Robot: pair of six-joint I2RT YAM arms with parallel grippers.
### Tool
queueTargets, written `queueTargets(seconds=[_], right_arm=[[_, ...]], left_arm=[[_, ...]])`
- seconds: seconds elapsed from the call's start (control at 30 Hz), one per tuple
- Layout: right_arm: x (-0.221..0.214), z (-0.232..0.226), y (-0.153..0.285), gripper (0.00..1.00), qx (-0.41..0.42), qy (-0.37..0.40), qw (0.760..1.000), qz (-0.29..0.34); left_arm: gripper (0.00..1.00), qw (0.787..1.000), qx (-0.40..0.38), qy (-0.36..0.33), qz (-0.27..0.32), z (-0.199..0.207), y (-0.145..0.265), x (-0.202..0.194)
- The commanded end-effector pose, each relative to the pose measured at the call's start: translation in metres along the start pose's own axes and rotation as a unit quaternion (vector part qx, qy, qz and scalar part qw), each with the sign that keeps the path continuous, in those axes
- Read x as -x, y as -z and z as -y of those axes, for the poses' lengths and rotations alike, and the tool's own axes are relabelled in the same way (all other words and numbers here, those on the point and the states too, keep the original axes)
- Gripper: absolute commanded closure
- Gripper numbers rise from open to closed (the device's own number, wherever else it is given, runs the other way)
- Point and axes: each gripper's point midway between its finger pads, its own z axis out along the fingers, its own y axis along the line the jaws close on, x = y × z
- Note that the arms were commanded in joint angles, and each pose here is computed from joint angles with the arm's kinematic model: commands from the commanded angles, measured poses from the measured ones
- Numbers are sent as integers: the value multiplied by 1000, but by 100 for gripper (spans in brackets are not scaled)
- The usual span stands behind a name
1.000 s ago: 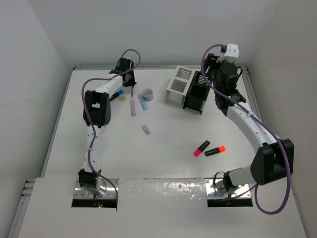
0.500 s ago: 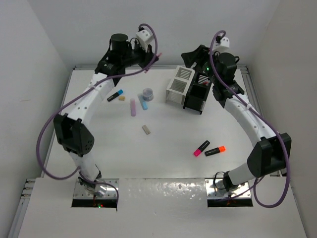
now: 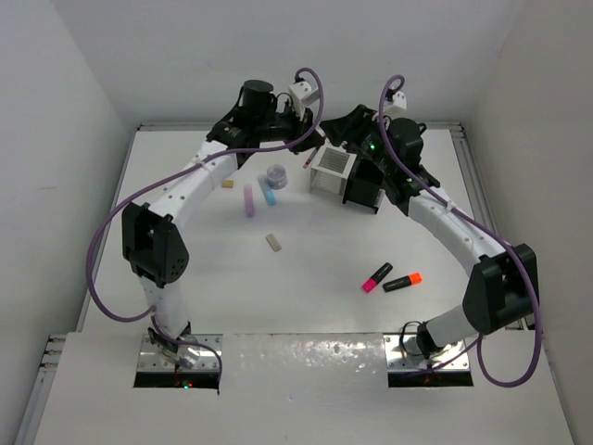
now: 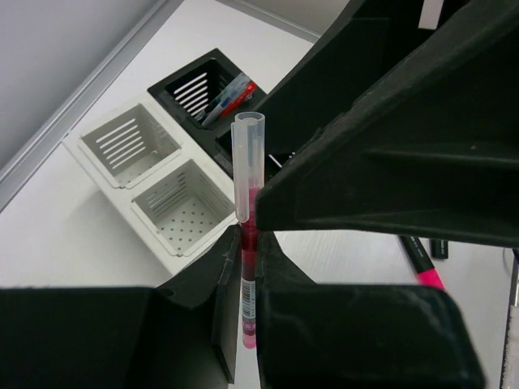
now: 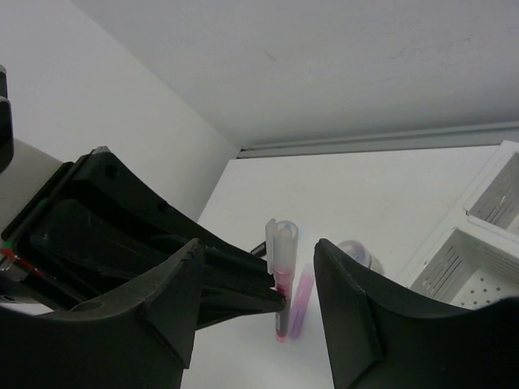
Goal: Sort the stationery into containers
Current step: Place the pen in the storage box.
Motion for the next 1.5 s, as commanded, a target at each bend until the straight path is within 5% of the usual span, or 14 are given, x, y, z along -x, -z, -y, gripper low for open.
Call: queueTargets(seconds=[0.0,0.23,0.37,0.67,0.8,0.83,0.87,0.93,0.97,1.13,1.3,1.47], right_arm=[[32,-29,13,45,43,0,998,50],[27,-24,7,51,35,-4,998,47],[15,-18,-3,63,30,-12,999,32],[2,-7,-16,63,17,-22,1000,9],[-2,-4,-17,100,14,-25,1000,8],[-3,-1,-16,100,10,-24,1000,11],[1,2,-15,100,3,-21,1000,21],[11,8,-12,100,-8,5,999,36],[17,18,-12,100,-28,15,998,45],[65,102,-5,100,-166,113,975,98],[105,155,4,100,-257,206,932,153],[93,197,-11,100,-295,245,910,156]], left_arm=[[100,999,-12,-15,35,16,6,31],[100,999,-13,-27,38,20,5,36],[100,999,-15,-26,40,23,4,39],[100,999,-14,-21,44,21,4,41],[100,999,-8,-5,45,14,5,40],[100,999,-3,1,43,12,5,39],[85,999,4,8,43,10,6,38],[37,999,14,26,37,2,10,34],[1,999,18,32,36,0,12,32],[0,990,93,102,-21,-46,39,-12],[0,959,230,146,-76,-107,102,-71],[0,923,335,153,-111,-138,161,-111]])
